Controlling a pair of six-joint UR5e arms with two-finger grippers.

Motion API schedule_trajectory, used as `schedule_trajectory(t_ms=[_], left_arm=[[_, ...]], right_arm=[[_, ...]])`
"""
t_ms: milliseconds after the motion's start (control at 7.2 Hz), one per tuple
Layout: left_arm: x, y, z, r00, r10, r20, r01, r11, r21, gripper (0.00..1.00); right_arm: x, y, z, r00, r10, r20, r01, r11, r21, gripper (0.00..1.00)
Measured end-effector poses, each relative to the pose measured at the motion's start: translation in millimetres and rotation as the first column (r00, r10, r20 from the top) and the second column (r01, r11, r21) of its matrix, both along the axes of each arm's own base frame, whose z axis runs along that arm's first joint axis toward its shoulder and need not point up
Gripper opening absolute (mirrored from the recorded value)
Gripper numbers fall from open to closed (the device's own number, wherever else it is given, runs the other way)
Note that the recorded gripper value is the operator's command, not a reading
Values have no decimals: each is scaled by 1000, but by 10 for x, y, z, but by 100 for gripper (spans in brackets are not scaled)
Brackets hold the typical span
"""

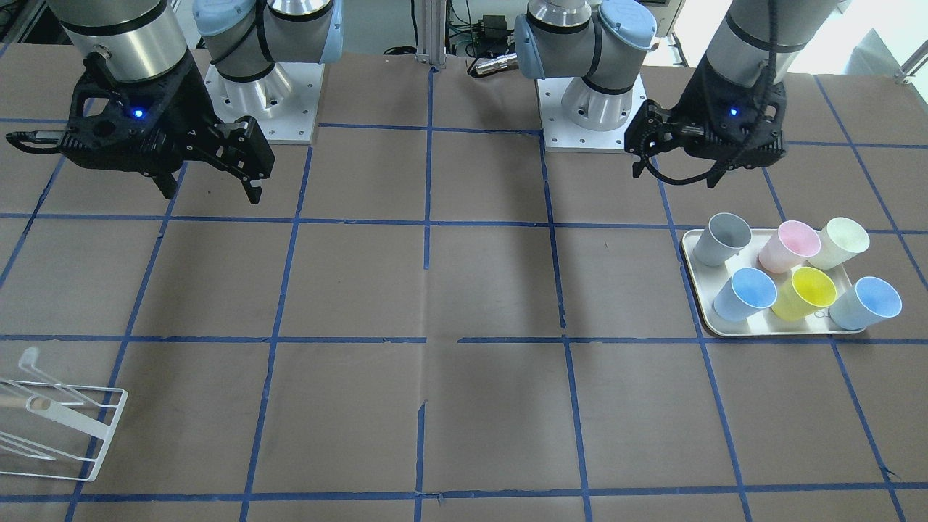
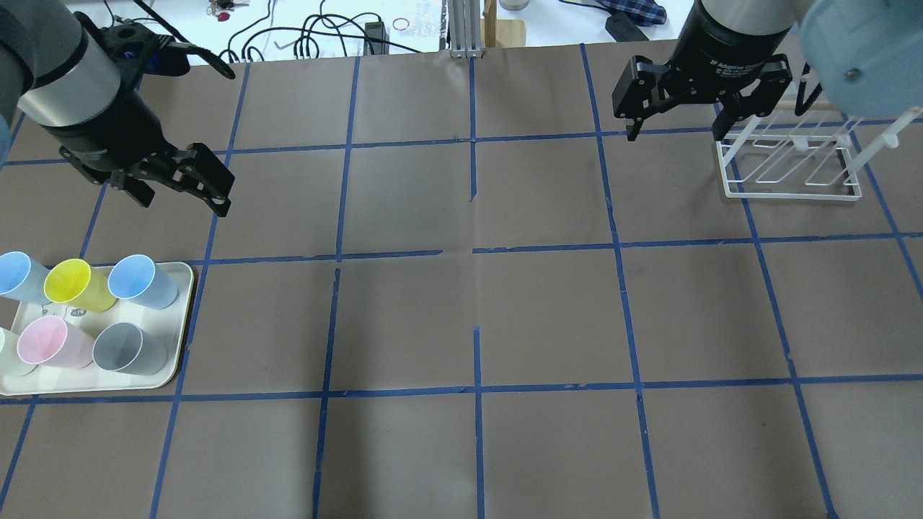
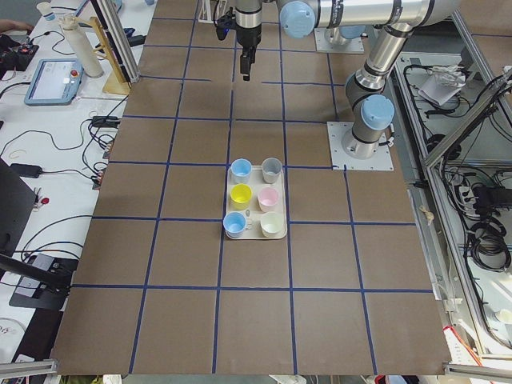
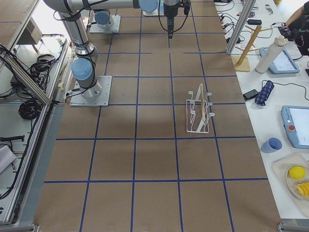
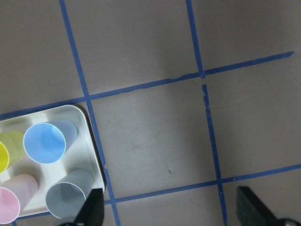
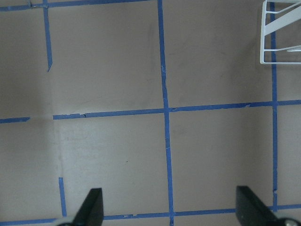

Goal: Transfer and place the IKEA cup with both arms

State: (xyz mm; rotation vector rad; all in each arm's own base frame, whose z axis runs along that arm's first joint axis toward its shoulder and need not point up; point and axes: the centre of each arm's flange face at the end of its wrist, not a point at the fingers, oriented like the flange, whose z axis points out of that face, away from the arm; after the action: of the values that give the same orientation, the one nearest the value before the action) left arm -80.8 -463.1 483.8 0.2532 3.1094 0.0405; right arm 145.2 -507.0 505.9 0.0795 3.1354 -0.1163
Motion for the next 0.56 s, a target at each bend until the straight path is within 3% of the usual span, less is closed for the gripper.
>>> schedule_trajectory(t_ms=[556], left_arm=[[-236, 304, -13, 1000, 25, -6, -25, 999, 26, 100]], right_arm=[[1, 4, 8, 1000, 0, 1, 0, 1000, -2, 100]])
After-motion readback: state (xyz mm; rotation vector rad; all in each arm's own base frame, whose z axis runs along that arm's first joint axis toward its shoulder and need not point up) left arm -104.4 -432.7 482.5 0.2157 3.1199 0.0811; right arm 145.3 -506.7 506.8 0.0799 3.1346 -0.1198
